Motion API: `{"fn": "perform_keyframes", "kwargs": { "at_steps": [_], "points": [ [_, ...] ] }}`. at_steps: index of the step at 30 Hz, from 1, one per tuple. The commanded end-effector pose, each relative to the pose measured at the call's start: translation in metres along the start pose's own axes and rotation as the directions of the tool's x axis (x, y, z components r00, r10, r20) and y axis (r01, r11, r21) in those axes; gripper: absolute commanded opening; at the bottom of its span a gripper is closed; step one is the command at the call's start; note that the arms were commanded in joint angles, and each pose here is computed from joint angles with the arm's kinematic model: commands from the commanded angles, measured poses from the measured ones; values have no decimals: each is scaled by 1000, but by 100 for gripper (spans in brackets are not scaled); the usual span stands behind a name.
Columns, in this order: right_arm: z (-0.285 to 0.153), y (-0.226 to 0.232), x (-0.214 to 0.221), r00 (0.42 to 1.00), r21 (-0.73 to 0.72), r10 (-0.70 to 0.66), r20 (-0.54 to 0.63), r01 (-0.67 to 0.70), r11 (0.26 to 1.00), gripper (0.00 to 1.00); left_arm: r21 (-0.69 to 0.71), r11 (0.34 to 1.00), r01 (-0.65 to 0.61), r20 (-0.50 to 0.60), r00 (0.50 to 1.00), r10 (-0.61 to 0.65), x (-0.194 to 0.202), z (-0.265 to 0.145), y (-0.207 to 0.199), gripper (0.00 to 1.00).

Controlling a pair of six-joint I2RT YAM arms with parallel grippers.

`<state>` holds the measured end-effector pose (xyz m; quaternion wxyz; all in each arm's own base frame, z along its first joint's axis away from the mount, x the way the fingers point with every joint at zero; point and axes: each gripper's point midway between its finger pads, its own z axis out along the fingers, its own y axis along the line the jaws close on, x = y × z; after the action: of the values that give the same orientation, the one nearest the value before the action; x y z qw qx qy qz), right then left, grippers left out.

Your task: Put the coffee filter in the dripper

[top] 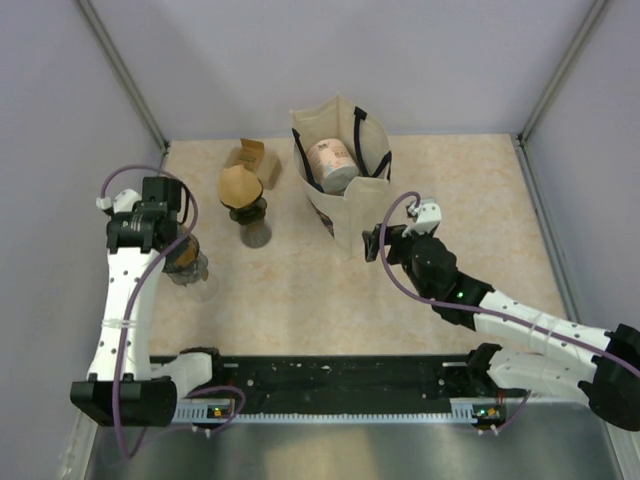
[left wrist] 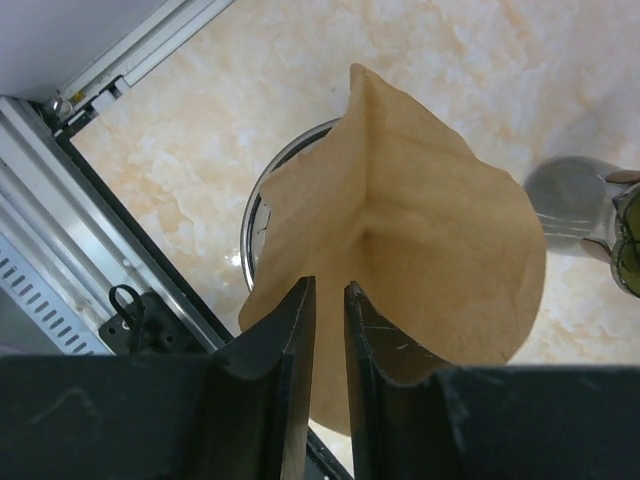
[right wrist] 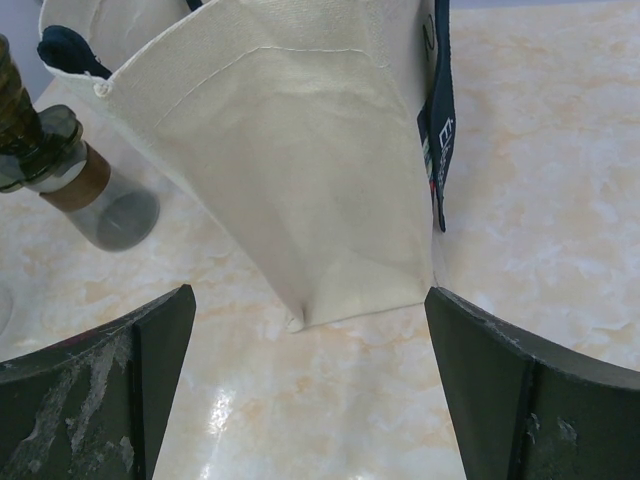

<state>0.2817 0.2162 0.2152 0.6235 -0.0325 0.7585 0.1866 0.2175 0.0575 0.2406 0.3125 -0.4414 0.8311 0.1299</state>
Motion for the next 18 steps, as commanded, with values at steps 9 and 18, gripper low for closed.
{"fn": "perform_keyframes", "kwargs": {
  "at_steps": [9,18],
  "points": [
    [5,-2,-8,1000,16,2,29,-3,1000,99,-12,1000,-3,-58,998,2,12,31,-1,23],
    [4,-2,-7,1000,16,2,29,-3,1000,99,-16,999,-40,-90,995,38,14,38,-6,24]
  ]
}}
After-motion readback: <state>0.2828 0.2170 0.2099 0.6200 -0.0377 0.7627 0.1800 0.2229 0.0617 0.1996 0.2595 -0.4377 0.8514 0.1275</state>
